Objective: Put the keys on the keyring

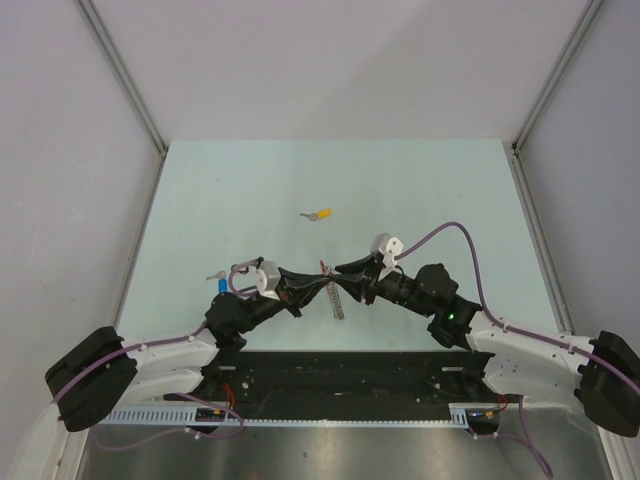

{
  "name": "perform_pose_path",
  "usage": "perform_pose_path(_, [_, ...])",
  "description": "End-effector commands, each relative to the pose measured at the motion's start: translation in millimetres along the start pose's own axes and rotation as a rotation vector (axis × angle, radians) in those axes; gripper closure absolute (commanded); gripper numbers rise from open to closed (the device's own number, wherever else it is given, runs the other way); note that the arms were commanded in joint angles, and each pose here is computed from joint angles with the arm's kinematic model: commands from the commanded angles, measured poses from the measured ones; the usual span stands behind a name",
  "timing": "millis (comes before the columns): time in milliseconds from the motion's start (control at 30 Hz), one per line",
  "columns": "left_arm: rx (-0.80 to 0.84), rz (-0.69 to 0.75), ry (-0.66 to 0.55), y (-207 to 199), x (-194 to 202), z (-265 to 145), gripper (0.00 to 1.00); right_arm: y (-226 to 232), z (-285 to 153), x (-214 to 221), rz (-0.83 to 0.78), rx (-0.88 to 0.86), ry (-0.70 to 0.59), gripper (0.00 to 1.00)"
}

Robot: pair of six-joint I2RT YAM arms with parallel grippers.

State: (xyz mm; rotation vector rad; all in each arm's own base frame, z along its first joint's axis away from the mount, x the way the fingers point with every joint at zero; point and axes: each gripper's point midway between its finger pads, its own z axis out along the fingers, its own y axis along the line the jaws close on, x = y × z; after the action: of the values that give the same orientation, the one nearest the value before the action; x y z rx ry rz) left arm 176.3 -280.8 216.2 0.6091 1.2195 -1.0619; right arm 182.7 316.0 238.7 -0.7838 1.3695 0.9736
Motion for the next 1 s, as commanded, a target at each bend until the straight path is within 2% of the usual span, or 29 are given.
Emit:
perform_pose_path(0, [0.016,0.009,-0.084,-5.0,-24.3,3.6,1.00,-9.8,4.6,-12.0,-0.004,0.072,-0.057,0.70])
perform_pose_path(300, [0.010,0.017,-0.086,-4.0,-24.5,1.8,1.00,-10.1,9.5,-1.9,0.007,0.076,-0.035,0.76])
perform_pose_path(633, [-0.001,0.021,-0.091,-2.3,-25.5,1.1,1.00,-4.4,14.5,8.5,0.020,0.061,-0.013,0.77])
perform_pose_path(833, [-0.033,0.022,-0.106,2.8,-28.5,-0.8,1.00,-8.5,18.0,19.5,0.047,0.113,0.009,0.80])
perform_pose_path(900, [-0.043,0.021,-0.107,4.3,-28.2,-2.0,1.00,-7.3,17.7,21.5,0.046,0.111,0.017,0.83])
perform_pose_path(967, [-0.049,0.021,-0.105,5.3,-27.4,-3.3,1.00,-8.1,17.0,19.9,0.049,0.114,0.014,0.96])
